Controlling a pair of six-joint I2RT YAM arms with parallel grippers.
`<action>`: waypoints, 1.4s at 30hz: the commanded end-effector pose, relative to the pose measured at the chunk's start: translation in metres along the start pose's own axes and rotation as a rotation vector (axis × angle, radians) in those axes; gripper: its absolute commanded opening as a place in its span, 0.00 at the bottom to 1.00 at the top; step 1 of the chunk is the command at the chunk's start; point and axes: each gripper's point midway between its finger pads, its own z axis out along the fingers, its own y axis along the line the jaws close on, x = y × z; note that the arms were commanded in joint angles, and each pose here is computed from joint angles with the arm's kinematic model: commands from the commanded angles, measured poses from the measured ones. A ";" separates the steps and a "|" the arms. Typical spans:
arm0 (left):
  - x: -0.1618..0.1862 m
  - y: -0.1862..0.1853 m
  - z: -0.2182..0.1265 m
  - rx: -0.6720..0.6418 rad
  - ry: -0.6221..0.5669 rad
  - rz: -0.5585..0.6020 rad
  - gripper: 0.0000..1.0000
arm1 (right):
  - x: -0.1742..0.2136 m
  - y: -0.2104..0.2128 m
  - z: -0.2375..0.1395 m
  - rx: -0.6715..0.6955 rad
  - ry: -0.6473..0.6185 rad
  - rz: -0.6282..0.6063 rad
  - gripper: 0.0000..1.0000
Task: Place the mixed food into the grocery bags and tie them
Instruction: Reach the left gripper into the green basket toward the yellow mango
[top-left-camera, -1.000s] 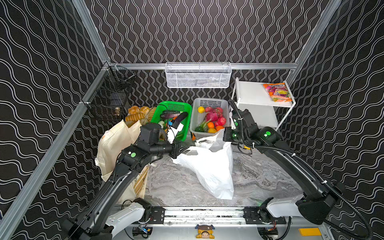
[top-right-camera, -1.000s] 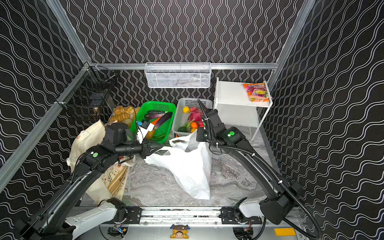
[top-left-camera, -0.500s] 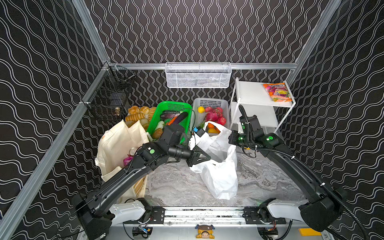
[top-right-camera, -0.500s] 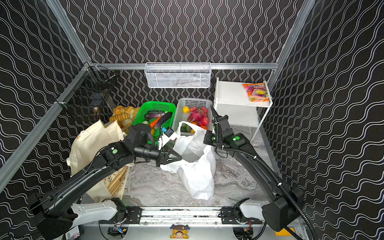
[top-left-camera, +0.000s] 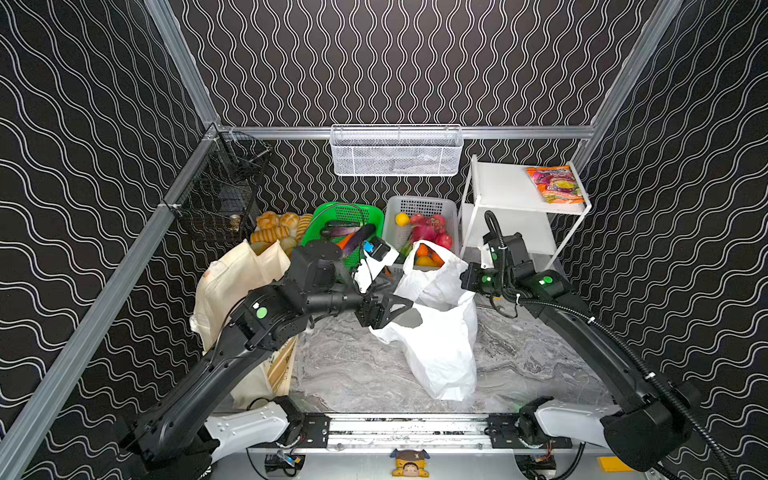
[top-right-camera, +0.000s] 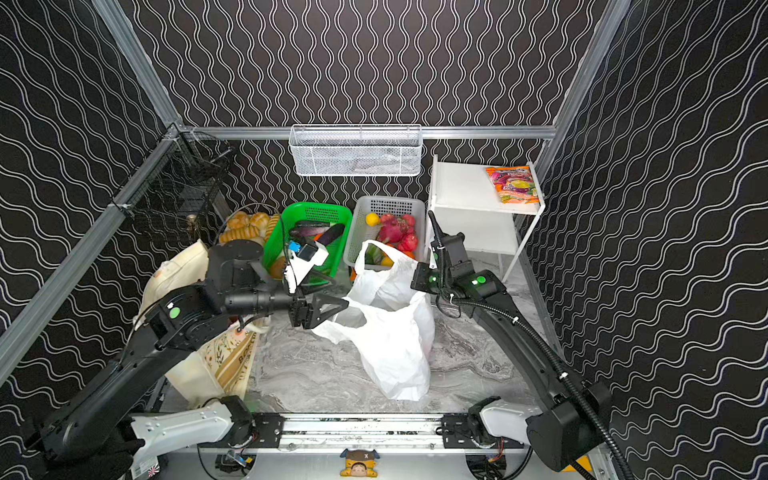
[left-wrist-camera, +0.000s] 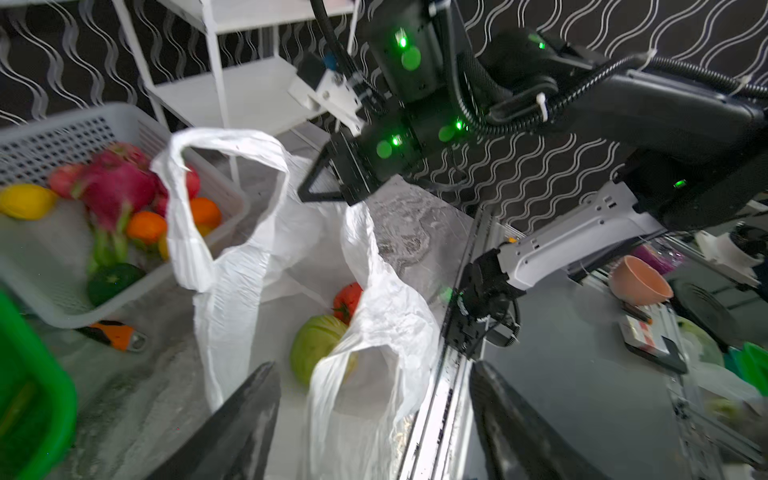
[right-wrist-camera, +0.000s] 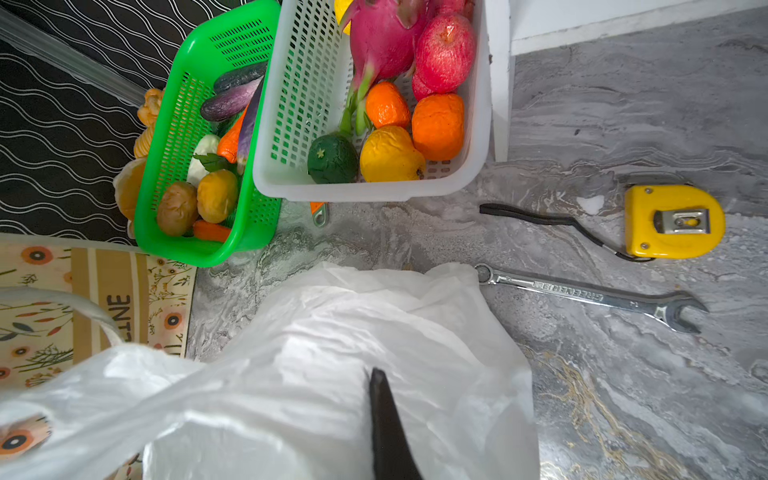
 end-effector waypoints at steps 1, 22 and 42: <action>-0.023 0.030 -0.019 -0.219 -0.068 0.044 0.76 | -0.010 -0.002 -0.001 -0.016 -0.032 0.004 0.05; 0.073 0.342 0.053 -0.927 0.467 -0.440 0.73 | -0.009 0.011 -0.003 -0.109 -0.032 0.002 0.04; 0.232 0.442 0.074 -1.090 0.966 -0.383 0.75 | -0.012 0.014 -0.004 -0.116 -0.024 -0.008 0.05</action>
